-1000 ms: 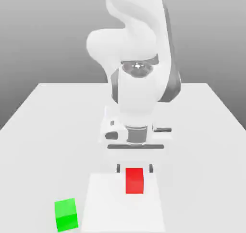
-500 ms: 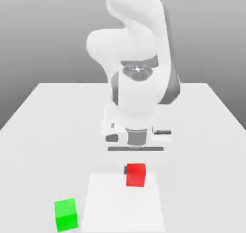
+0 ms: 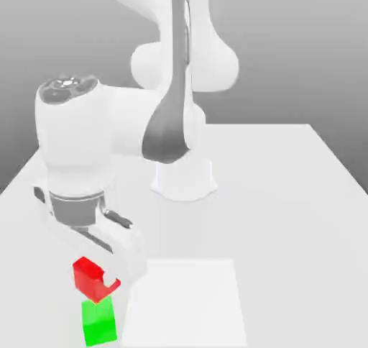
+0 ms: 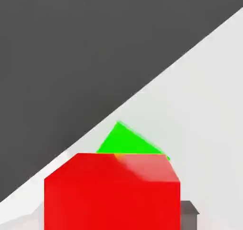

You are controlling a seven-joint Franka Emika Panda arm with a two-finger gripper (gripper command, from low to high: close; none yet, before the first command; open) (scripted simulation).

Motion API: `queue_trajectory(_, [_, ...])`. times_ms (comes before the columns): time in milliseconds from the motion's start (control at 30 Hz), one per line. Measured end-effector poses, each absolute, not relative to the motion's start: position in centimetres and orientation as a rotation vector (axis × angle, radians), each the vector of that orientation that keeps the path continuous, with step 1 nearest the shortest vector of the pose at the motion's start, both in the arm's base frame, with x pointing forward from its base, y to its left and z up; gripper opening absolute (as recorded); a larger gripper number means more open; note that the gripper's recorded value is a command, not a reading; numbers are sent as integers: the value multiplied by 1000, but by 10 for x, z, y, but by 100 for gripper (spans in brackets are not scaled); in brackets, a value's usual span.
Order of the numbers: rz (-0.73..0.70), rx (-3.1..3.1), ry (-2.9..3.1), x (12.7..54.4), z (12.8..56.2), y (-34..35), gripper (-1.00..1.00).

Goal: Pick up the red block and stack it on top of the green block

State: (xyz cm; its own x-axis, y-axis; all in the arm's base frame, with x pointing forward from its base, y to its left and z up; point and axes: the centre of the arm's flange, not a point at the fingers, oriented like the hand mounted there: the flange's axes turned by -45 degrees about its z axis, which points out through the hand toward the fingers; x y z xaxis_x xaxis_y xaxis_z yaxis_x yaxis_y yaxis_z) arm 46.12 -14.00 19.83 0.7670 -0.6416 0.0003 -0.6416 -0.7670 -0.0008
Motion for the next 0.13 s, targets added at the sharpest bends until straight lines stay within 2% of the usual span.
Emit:
queue_trajectory(33, [-1,-2952,1074,461,188,-140,100])
queue_trajectory(133, [-1,-2952,1074,461,188,-140,100])
